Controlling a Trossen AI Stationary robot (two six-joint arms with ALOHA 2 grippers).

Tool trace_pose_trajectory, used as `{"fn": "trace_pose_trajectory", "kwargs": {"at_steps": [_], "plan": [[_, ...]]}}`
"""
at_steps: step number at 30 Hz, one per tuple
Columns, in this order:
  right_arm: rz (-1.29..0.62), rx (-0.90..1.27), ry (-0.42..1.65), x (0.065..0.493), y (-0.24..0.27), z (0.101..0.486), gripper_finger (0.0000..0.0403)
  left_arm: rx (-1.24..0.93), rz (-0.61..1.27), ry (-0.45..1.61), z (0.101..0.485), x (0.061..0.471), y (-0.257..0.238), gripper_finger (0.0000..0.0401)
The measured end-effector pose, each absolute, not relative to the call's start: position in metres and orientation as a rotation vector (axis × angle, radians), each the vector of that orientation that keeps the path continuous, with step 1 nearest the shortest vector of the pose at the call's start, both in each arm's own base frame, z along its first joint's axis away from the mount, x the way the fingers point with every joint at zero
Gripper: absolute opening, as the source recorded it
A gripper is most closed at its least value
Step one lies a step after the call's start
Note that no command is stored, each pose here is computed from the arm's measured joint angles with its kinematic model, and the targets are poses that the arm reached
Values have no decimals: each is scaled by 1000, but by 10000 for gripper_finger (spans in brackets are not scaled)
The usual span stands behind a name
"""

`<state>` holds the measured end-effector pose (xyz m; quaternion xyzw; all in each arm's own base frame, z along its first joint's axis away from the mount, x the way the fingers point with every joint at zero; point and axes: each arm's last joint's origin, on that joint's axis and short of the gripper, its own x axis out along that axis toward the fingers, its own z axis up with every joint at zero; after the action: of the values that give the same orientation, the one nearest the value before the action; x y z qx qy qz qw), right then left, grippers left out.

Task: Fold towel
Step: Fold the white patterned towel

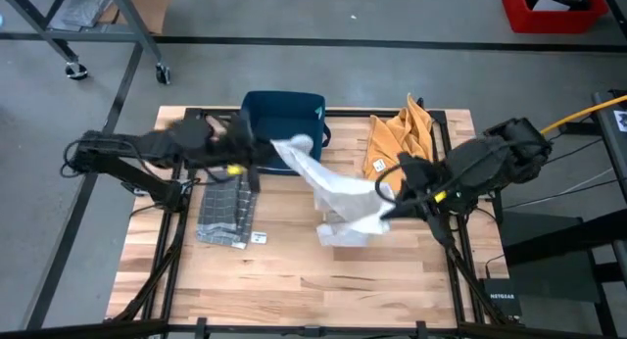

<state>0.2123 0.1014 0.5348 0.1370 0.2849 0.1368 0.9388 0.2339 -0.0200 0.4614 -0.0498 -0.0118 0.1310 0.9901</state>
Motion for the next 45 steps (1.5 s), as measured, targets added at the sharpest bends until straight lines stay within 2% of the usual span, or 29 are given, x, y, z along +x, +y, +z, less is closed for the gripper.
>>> {"fn": "trace_pose_trajectory", "kwargs": {"at_steps": [5, 12, 23, 32, 38, 42, 45], "plan": [[202, 242, 453, 212, 91, 546, 5, -28, 269, -144, 500, 225, -18, 0], [148, 135, 173, 209, 73, 573, 5, 74, 285, -222, 530, 218, -17, 0], [31, 42, -131, 157, 37, 612, 5, 149, 409, -408, 590, 171, -8, 0], [-27, 42, -425, 144, 19, 639, 5, 136, 475, -485, 610, 162, 3, 0], [137, 103, -374, 147, 22, 635, 5, 130, 407, -390, 600, 177, -2, 0], [287, 201, -193, 150, 26, 620, 5, 93, 332, -291, 590, 183, -11, 0], [328, 271, -33, 152, 28, 607, 5, 51, 266, -240, 584, 183, -21, 0]]}}
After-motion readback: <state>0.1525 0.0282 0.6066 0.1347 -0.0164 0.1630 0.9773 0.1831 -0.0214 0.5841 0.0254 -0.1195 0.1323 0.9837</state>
